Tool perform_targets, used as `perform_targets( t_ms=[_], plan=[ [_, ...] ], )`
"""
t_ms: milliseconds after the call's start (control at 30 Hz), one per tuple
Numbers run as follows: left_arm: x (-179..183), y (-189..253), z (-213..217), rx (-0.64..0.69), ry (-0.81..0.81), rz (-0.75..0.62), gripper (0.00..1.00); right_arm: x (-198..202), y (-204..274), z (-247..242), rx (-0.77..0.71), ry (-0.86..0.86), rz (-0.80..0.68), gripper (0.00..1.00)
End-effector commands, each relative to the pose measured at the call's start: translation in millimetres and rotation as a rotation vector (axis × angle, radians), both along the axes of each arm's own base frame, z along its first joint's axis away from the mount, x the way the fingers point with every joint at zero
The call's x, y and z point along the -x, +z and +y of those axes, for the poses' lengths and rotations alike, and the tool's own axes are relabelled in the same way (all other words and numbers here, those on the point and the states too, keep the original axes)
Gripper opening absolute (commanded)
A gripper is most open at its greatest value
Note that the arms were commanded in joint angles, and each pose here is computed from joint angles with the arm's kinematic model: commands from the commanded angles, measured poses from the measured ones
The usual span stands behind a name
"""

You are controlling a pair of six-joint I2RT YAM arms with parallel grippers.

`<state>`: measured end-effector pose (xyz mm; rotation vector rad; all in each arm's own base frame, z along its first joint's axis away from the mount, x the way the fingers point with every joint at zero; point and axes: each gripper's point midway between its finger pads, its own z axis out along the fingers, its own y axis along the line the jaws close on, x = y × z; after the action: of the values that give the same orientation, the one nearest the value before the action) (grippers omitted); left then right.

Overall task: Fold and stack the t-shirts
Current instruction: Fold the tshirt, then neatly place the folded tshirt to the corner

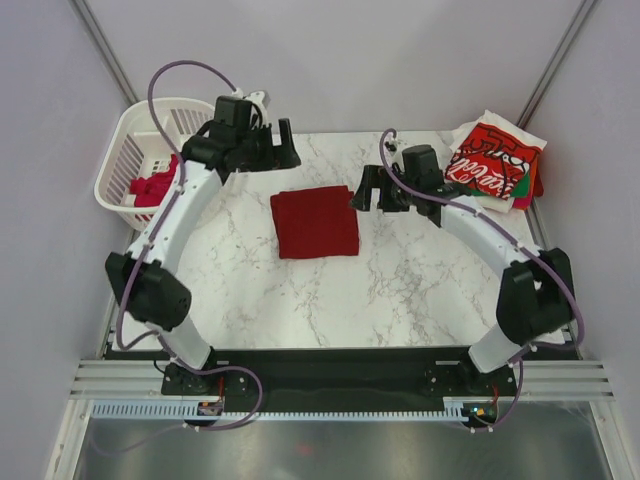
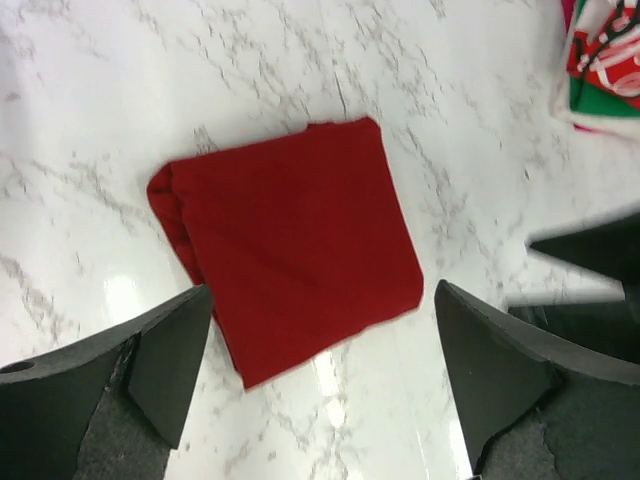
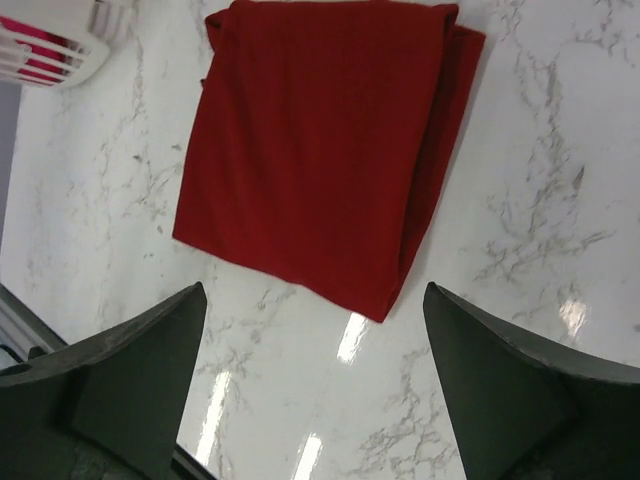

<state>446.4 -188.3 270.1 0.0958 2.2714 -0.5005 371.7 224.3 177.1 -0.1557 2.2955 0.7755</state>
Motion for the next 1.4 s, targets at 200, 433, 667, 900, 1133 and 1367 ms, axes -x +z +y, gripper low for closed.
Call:
perform_targets(
  t_ms=[200, 433, 667, 900, 1133, 1367],
  plan=[
    [138.9, -52.9, 33.7, -0.001, -0.003, 0.170, 1.00, -103.1, -76.0, -3.9, 0.077, -0.064, 0.090, 0.98],
    [204.3, -71.4, 50.8, 0.024, -0.035, 0.150, 1.00, -134.7, -111.9, 16.5, -0.004, -0.018, 0.129, 0.98],
    [218.6, -61.6, 64.8, 0.004, -0.023, 0.047, 1.00, -140.7, -149.4, 23.8, -0.038, -0.038, 0.199, 0.96],
    [220.8, -70.7, 76.2, -0.001, 0.054, 0.028, 1.00, -136.2, -174.4, 27.1, -0.056, -0.045, 0.247, 0.81],
    [219.5, -84.2, 71.9, 0.012, 0.047, 0.053, 1.00, -130.7, -185.6, 37.4, -0.132, -0.034, 0.286, 0.46],
    [219.9, -83.1, 73.4, 0.012, 0.054, 0.042, 1.00, -124.0, -186.7, 45.9, -0.199, -0.008, 0.301, 0.00]
  ],
)
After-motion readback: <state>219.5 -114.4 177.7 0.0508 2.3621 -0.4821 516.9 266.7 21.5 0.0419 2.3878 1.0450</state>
